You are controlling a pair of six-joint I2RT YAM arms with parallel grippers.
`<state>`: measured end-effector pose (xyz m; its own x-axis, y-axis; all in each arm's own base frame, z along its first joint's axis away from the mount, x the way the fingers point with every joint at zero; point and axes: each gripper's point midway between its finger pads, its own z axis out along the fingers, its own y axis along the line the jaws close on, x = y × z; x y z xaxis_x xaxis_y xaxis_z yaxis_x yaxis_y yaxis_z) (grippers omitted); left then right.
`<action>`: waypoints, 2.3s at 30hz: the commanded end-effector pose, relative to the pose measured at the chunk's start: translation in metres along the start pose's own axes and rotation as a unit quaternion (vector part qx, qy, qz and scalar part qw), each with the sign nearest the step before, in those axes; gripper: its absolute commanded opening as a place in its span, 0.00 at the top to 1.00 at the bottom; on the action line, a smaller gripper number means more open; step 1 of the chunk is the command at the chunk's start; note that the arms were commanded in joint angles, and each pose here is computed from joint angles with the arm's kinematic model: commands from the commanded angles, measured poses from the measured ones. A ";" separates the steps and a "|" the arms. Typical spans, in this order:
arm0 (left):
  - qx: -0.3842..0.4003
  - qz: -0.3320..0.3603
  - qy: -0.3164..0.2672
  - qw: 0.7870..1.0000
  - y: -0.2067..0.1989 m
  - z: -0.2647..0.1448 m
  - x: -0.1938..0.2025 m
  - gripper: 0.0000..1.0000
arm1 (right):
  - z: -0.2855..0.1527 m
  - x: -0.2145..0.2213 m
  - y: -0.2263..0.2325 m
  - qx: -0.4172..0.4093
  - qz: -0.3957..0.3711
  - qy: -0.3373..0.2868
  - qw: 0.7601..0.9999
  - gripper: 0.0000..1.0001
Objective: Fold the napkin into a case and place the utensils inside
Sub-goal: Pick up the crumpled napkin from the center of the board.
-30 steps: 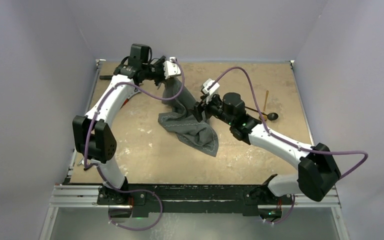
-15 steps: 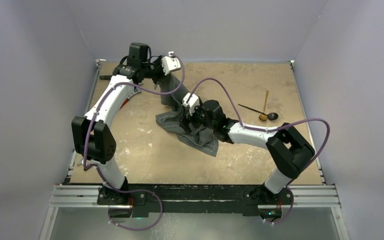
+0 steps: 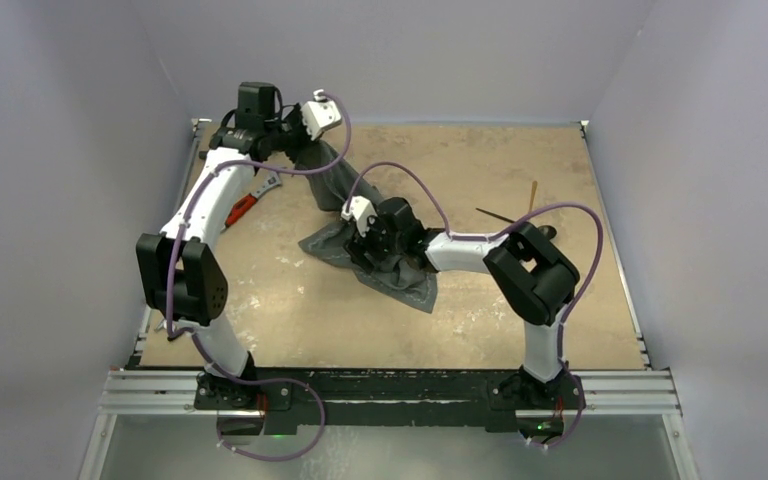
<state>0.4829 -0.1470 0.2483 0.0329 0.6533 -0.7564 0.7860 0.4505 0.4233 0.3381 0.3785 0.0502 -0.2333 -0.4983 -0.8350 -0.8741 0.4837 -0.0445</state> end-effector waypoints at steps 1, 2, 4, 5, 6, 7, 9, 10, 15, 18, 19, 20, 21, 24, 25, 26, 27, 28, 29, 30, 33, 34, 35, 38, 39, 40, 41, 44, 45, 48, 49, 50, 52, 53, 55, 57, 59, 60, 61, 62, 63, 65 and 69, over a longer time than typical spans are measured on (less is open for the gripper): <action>-0.071 -0.008 -0.020 0.997 0.038 -0.030 -0.018 1.00 | -0.012 -0.005 0.016 -0.035 0.001 -0.009 0.999 0.21; -0.076 -0.014 -0.017 0.997 0.041 -0.031 -0.016 1.00 | -0.011 -0.002 0.018 -0.041 0.003 -0.005 0.999 0.22; -0.079 -0.019 -0.015 0.997 0.042 -0.031 -0.014 1.00 | -0.012 -0.002 0.022 -0.048 0.005 -0.007 0.999 0.25; -0.079 -0.022 -0.014 0.996 0.042 -0.031 -0.013 1.00 | -0.013 -0.006 0.021 -0.043 0.005 -0.014 0.999 0.28; -0.080 -0.025 -0.014 0.996 0.041 -0.031 -0.013 1.00 | -0.015 -0.012 0.018 -0.031 0.005 -0.023 0.999 0.29; -0.080 -0.029 -0.015 0.996 0.041 -0.032 -0.014 1.00 | -0.018 -0.019 0.015 -0.013 0.003 -0.036 0.999 0.29; -0.082 -0.035 -0.015 0.996 0.040 -0.034 -0.015 1.00 | -0.034 -0.047 0.012 0.039 -0.020 -0.086 0.995 0.20; -0.082 -0.038 -0.014 0.996 0.040 -0.035 -0.015 1.00 | -0.044 -0.064 0.019 0.054 -0.040 -0.120 0.990 0.15; -0.076 -0.048 -0.005 0.996 0.033 -0.036 -0.009 1.00 | -0.040 -0.099 0.068 0.044 -0.094 -0.189 0.976 0.08; -0.073 -0.053 -0.001 0.996 0.030 -0.037 -0.005 1.00 | -0.015 -0.101 0.082 0.020 -0.102 -0.186 0.977 0.09; -0.073 -0.056 0.000 0.996 0.029 -0.036 -0.004 1.00 | -0.008 -0.104 0.085 0.011 -0.105 -0.188 0.976 0.10; -0.073 -0.058 0.000 0.996 0.029 -0.037 -0.004 1.00 | -0.003 -0.105 0.089 0.001 -0.110 -0.190 0.976 0.11; -0.073 -0.061 0.001 0.996 0.030 -0.037 -0.003 1.00 | 0.003 -0.107 0.091 -0.006 -0.113 -0.191 0.975 0.12; -0.072 -0.070 0.004 0.995 0.031 -0.037 0.001 1.00 | 0.024 -0.101 0.094 -0.016 -0.125 -0.178 0.976 0.15; -0.071 -0.071 0.005 0.995 0.031 -0.037 0.001 1.00 | 0.030 -0.105 0.094 -0.016 -0.132 -0.177 0.975 0.16; -0.070 -0.072 0.006 0.995 0.031 -0.036 0.002 1.00 | 0.036 -0.104 0.096 -0.022 -0.136 -0.173 0.975 0.17; -0.069 -0.072 0.007 0.995 0.030 -0.036 0.003 1.00 | 0.042 -0.102 0.100 -0.036 -0.138 -0.166 0.976 0.18; -0.069 -0.073 0.007 0.995 0.030 -0.036 0.004 1.00 | 0.047 -0.100 0.103 -0.046 -0.140 -0.161 0.976 0.19; -0.069 -0.073 0.007 0.995 0.030 -0.036 0.004 1.00 | 0.052 -0.098 0.105 -0.054 -0.144 -0.153 0.976 0.20; -0.069 -0.073 0.006 0.995 0.031 -0.037 0.003 1.00 | 0.057 -0.095 0.109 -0.065 -0.149 -0.144 0.976 0.21; -0.069 -0.072 0.004 0.995 0.031 -0.037 0.002 1.00 | 0.072 -0.084 0.112 -0.083 -0.157 -0.113 0.978 0.25; -0.069 -0.072 0.004 0.995 0.031 -0.037 0.001 1.00 | 0.075 -0.080 0.112 -0.088 -0.158 -0.102 0.978 0.26; -0.068 -0.072 0.005 0.995 0.031 -0.037 0.002 1.00 | 0.077 -0.077 0.113 -0.093 -0.160 -0.094 0.978 0.27; -0.068 -0.072 0.007 0.995 0.031 -0.036 0.003 1.00 | 0.079 -0.067 0.113 -0.096 -0.162 -0.073 0.979 0.31; -0.069 -0.073 0.009 0.995 0.031 -0.036 0.005 1.00 | 0.079 -0.063 0.112 -0.093 -0.162 -0.068 0.980 0.33; -0.070 -0.073 0.010 0.995 0.031 -0.036 0.005 1.00 | 0.079 -0.060 0.109 -0.086 -0.162 -0.064 0.981 0.35; -0.070 -0.074 0.011 0.995 0.031 -0.036 0.006 1.00 | 0.079 -0.058 0.106 -0.081 -0.161 -0.060 0.982 0.37; -0.071 -0.077 0.010 0.994 0.032 -0.036 0.005 1.00 | 0.081 -0.049 0.101 -0.068 -0.156 -0.046 0.984 0.39; -0.071 -0.076 0.009 0.995 0.032 -0.036 0.005 1.00 | 0.082 -0.047 0.100 -0.065 -0.152 -0.043 0.985 0.41; -0.072 -0.075 0.008 0.995 0.032 -0.038 0.003 1.00 | 0.085 -0.044 0.096 -0.054 -0.140 -0.039 0.988 0.61; -0.075 -0.074 0.009 0.994 0.033 -0.038 0.003 1.00 | 0.084 -0.046 0.093 -0.046 -0.139 -0.044 0.988 0.71; -0.076 -0.072 0.008 0.994 0.034 -0.039 0.002 1.00 | 0.082 -0.050 0.088 -0.030 -0.138 -0.052 0.989 0.89; -0.080 -0.071 0.009 0.994 0.035 -0.041 0.002 1.00 | 0.073 -0.062 0.078 0.003 -0.133 -0.072 0.989 1.00; -0.082 -0.071 0.010 0.994 0.035 -0.043 0.001 1.00 | 0.068 -0.069 0.072 0.020 -0.130 -0.082 0.988 1.00; -0.086 -0.070 0.009 0.994 0.037 -0.046 -0.002 1.00 | 0.051 -0.082 0.062 0.052 -0.124 -0.104 0.985 1.00; -0.093 -0.071 0.006 0.993 0.039 -0.052 -0.007 1.00 | 0.026 -0.101 0.054 0.079 -0.116 -0.137 0.981 1.00; -0.099 -0.071 0.003 0.992 0.042 -0.059 -0.014 1.00 | -0.006 -0.120 0.053 0.089 -0.102 -0.170 0.976 1.00; -0.104 -0.072 0.001 0.992 0.044 -0.063 -0.018 1.00 | -0.023 -0.125 0.051 0.096 -0.092 -0.183 0.974 1.00; -0.109 -0.071 -0.002 0.991 0.045 -0.068 -0.022 1.00 | -0.042 -0.137 0.049 0.103 -0.084 -0.202 0.970 1.00; -0.114 -0.070 -0.006 0.991 0.047 -0.074 -0.028 1.00 | -0.064 -0.150 0.047 0.110 -0.077 -0.224 0.965 1.00; -0.119 -0.067 -0.009 0.991 0.048 -0.079 -0.033 1.00 | -0.086 -0.161 0.045 0.117 -0.067 -0.245 0.960 1.00; -0.130 -0.061 -0.021 0.989 0.050 -0.093 -0.047 1.00 | -0.131 -0.183 0.041 0.130 -0.049 -0.289 0.947 1.00; -0.156 -0.048 -0.045 0.985 0.051 -0.130 -0.076 1.00 | -0.219 -0.220 0.032 0.158 -0.015 -0.364 0.918 1.00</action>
<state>0.4676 -0.1028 0.3046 -0.0941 0.5856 -0.8051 0.6569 0.6442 0.3918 0.2788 0.3913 0.2683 0.1802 -0.1653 -0.9696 -0.7511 0.6134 -0.2441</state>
